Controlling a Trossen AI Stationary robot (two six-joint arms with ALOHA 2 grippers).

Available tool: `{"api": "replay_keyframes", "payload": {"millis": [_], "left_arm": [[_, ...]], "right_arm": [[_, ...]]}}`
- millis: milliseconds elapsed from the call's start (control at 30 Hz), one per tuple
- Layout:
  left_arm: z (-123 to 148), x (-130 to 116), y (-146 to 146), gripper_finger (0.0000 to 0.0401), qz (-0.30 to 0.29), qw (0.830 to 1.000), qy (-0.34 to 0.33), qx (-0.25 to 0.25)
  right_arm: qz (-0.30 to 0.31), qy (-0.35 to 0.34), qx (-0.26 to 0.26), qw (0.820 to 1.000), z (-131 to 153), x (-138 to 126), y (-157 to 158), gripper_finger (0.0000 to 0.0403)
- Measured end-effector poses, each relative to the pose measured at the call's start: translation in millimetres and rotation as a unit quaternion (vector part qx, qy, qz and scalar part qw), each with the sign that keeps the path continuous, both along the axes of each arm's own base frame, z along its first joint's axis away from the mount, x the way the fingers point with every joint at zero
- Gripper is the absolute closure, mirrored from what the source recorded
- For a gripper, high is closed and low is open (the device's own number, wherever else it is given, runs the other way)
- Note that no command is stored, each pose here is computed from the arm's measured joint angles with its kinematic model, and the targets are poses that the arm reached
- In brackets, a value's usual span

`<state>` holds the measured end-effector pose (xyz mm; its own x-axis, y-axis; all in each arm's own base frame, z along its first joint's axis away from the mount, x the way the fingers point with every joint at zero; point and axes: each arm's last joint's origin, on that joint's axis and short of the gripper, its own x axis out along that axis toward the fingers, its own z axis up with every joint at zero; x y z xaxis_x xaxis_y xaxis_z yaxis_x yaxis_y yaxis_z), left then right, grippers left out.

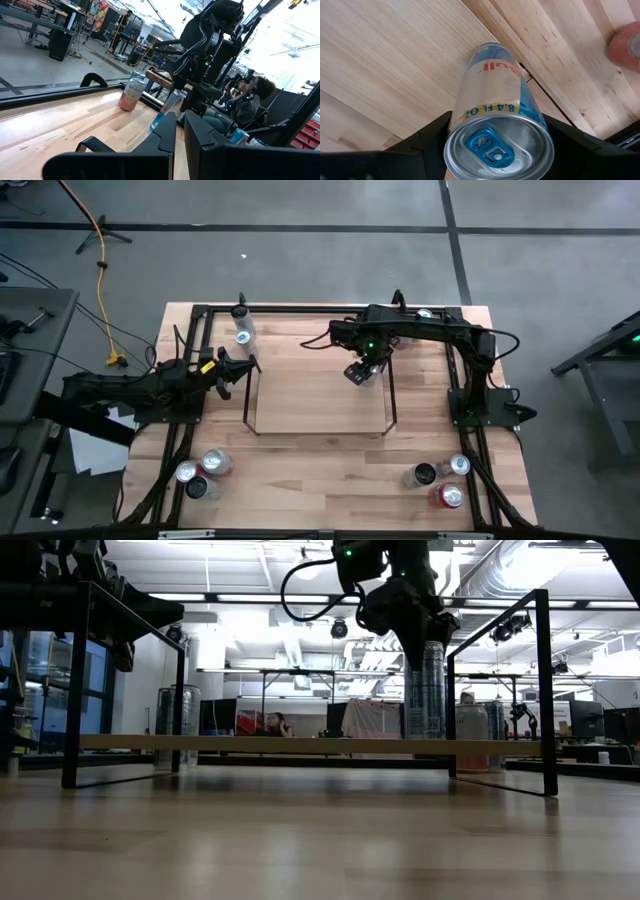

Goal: Place canned beverage on shelf
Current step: Put the blue soda can on the shelf, then put the blue soda can aligned with the other blue soda can on the shelf

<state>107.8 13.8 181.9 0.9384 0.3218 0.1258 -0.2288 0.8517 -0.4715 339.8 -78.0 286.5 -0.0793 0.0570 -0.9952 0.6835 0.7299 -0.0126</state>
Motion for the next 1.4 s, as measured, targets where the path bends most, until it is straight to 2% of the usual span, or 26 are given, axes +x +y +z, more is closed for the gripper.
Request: {"api": "replay_keyframes", "payload": {"millis": [200, 467, 633, 1400], "left_arm": [[0.0, 0.0, 0.0, 0.04, 0.0, 1.0, 0.0, 0.0], [0.0, 0.0, 0.0, 0.04, 0.0, 1.0, 0.0, 0.0], [0.0, 0.0, 0.0, 0.04, 0.0, 1.0, 0.0, 0.0], [0.0, 0.0, 0.0, 0.04, 0.0, 1.0, 0.0, 0.0]], "right_arm": [[0.0, 0.013, -0.002, 1.0, 0.3, -2.4, 0.3, 0.0133], [0.004, 0.014, 0.0, 1.0, 0.4, -2.5, 0.8, 0.0051], [0.002, 0.013, 0.001, 1.0, 0.5, -2.7, 0.6, 0.0019], [0.003, 0.012, 0.001, 1.0, 3.0, -3.7, -0.2, 0.0015]]}}
